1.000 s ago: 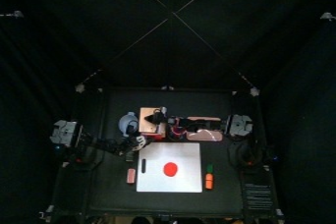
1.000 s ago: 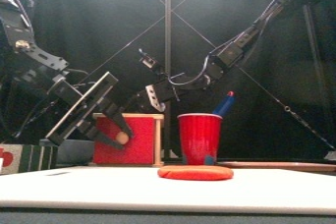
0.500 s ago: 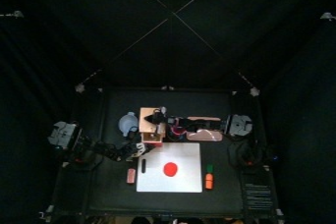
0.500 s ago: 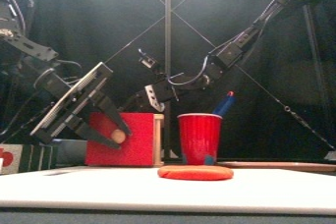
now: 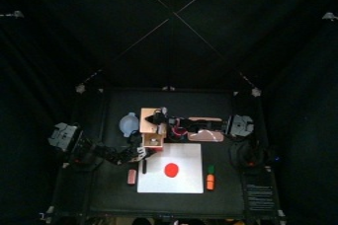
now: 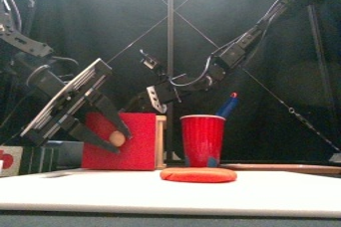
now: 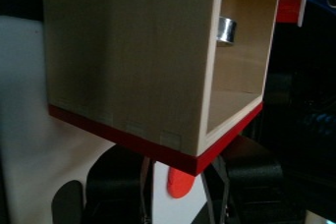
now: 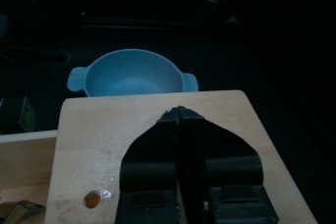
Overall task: Get the cutter from the drawer then cut the dough then place the extra dough in the bowl
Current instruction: Open the drawer
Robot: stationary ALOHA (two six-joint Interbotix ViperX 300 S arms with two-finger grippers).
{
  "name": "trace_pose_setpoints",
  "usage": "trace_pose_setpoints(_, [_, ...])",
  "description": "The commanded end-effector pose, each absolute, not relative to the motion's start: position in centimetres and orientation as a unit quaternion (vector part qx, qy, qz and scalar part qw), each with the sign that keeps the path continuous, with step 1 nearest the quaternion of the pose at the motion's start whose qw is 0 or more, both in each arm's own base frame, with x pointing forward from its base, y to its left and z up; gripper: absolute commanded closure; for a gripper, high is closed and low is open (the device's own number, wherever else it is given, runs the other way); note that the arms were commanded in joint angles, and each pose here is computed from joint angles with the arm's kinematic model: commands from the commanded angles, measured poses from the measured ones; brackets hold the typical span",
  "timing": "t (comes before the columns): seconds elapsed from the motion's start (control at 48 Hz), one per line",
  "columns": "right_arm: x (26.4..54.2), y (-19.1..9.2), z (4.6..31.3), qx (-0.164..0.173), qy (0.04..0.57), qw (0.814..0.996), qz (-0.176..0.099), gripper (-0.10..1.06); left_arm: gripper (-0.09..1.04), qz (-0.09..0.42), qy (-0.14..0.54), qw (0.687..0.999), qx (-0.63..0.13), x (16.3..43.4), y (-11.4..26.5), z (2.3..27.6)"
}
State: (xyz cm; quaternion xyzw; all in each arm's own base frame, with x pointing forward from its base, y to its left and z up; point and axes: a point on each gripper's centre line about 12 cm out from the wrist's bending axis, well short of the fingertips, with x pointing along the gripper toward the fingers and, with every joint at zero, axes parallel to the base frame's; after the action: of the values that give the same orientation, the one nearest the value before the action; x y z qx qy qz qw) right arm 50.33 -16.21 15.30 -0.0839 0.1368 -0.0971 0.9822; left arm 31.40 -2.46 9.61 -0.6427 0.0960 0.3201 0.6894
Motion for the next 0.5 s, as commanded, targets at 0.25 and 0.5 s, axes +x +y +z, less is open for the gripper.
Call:
trace_pose_setpoints(0.25, [50.4, -16.1, 15.5, -0.086, 0.138, 0.982, -0.096, 1.0, 0.04, 0.29, 0.099, 0.681, -0.665, 31.4, -3.3, 11.7])
trace_pose_setpoints(0.5, [50.7, -15.7, 15.9, -0.087, 0.134, 0.983, -0.092, 1.0, 0.05, 0.116, 0.091, 0.781, -0.607, 28.3, -5.5, 18.7])
